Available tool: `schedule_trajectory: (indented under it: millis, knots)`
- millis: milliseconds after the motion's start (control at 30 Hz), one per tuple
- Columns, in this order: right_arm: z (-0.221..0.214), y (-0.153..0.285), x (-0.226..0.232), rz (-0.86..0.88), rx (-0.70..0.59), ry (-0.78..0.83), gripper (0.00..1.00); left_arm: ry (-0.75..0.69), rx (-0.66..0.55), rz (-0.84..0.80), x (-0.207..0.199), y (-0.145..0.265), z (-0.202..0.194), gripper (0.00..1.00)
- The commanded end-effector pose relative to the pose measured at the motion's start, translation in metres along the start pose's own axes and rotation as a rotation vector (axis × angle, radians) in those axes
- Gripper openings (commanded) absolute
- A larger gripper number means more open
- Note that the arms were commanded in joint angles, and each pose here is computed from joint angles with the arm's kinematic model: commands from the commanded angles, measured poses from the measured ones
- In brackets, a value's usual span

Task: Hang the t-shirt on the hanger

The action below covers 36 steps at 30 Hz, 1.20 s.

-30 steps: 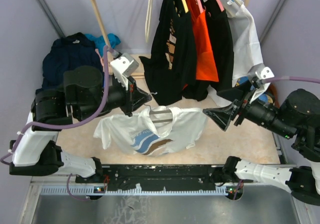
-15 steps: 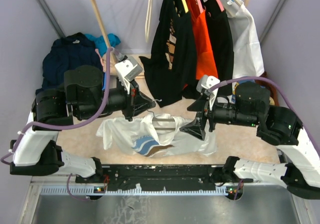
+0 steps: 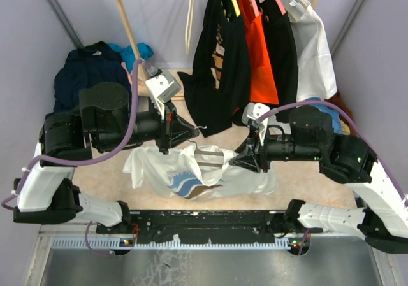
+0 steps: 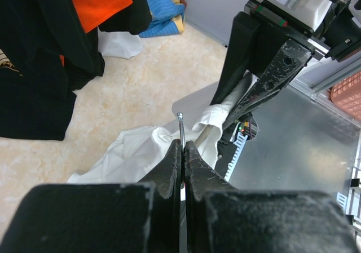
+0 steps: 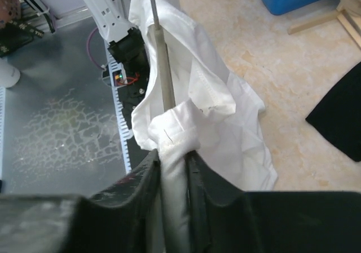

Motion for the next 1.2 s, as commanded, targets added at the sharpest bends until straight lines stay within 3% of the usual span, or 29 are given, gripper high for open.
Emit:
schedule_trajectory:
  millis: [0, 100, 167, 333, 500, 633, 867, 1167]
  knots:
    - [0.011, -0.001, 0.006, 0.038, -0.043, 0.031, 0.18, -0.001, -0.076, -0.031, -0.006, 0.002, 0.018, 0.0]
    - [0.01, -0.002, 0.005, 0.032, -0.044, 0.033, 0.0, 0.002, -0.093, -0.001, -0.001, 0.001, 0.018, 0.0]
    - [0.009, -0.001, 0.004, 0.027, -0.043, 0.032, 0.0, 0.004, -0.112, 0.022, 0.004, 0.002, 0.019, 0.03]
    - [0.007, 0.002, 0.004, 0.017, -0.053, 0.024, 0.0, 0.005, -0.175, 0.141, 0.025, 0.008, 0.023, 0.35]
    - [0.007, 0.009, 0.001, -0.022, -0.081, 0.008, 0.0, 0.002, -0.265, 0.245, 0.044, 0.02, 0.031, 0.52]
    - [0.006, 0.013, -0.009, -0.098, -0.092, -0.016, 0.0, 0.02, -0.332, 0.341, 0.061, 0.038, 0.034, 0.54]
    - [0.021, 0.041, -0.019, -0.225, -0.172, -0.052, 0.0, 0.137, -0.348, 0.556, 0.104, 0.074, -0.012, 0.54]
    - [0.032, 0.062, -0.004, -0.177, -0.215, -0.057, 0.0, 0.125, -0.282, 0.416, 0.095, 0.072, -0.058, 0.53]
Point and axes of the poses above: each gripper's point midway between its finger pads, its own y axis back along the fingers, its own x axis along the line the jaws close on, z = x × y, the point moved 2 cm from there along y, back along the fingers
